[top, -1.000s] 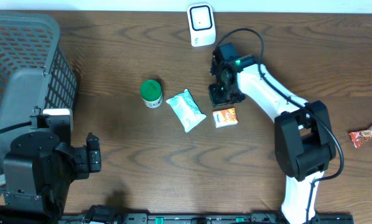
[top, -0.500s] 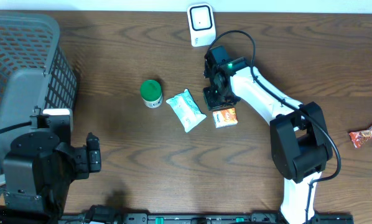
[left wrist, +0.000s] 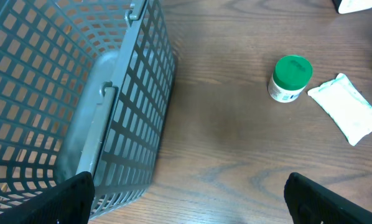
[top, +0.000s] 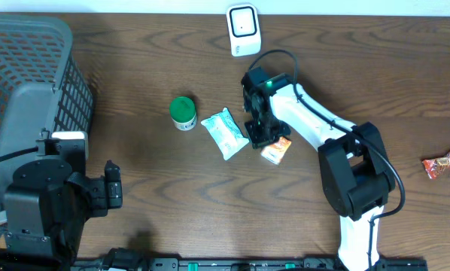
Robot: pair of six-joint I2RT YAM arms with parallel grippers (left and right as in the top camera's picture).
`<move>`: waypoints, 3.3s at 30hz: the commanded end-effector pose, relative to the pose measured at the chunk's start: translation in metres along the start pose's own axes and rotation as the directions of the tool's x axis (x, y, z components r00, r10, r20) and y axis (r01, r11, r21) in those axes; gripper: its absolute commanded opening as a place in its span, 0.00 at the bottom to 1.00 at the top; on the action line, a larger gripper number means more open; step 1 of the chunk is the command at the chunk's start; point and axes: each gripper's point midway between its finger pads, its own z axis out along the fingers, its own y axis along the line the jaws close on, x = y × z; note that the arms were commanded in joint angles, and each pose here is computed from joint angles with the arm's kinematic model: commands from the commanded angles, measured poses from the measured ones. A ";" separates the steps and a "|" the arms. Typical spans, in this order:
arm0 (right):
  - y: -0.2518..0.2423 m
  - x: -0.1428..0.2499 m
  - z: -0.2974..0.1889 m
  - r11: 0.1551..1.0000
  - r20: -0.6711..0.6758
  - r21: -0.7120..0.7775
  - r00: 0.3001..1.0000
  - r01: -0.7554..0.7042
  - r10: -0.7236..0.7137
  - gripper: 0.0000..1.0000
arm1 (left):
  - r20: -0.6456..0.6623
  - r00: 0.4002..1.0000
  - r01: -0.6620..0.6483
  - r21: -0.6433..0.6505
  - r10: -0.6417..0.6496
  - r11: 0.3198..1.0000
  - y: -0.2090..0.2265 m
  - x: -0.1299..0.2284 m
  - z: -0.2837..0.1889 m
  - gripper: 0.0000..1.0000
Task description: Scan the item barcode
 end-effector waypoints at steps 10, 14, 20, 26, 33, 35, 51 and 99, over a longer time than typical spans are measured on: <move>-0.048 0.054 -0.009 0.955 -0.212 0.296 0.977 0.033 0.031 0.01 | -0.003 1.000 0.007 -0.009 -0.007 1.000 0.002 0.001 0.000 0.98; -0.032 0.052 -0.005 0.975 -0.207 0.222 0.978 0.022 0.025 0.01 | -0.003 1.000 0.007 -0.009 -0.007 1.000 0.002 0.001 0.000 0.98; -0.003 0.048 0.000 0.989 -0.184 0.139 0.983 0.043 -0.017 0.01 | -0.003 1.000 0.007 -0.009 -0.007 1.000 0.002 0.001 0.000 0.98; 0.032 0.039 0.005 0.998 -0.142 0.006 0.988 0.056 -0.055 0.01 | -0.003 1.000 0.007 -0.009 -0.007 1.000 0.002 0.001 0.000 0.98; 0.032 0.007 0.013 0.998 0.004 0.065 1.000 0.024 -0.024 0.01 | -0.003 1.000 0.007 -0.009 -0.007 1.000 0.002 0.001 0.000 0.98; 0.028 0.010 0.017 0.996 -0.004 0.083 1.000 0.021 -0.021 0.01 | -0.003 1.000 0.007 -0.009 -0.007 1.000 0.002 0.001 0.000 0.98; -0.093 0.037 0.008 0.787 0.068 0.577 0.973 -0.218 0.219 0.01 | -0.003 1.000 0.007 -0.009 -0.007 1.000 0.002 0.001 0.000 0.98; -0.095 -0.010 0.009 0.904 0.193 0.072 0.895 -0.422 0.402 0.68 | -0.003 1.000 0.007 -0.009 -0.007 1.000 0.002 0.001 0.000 0.98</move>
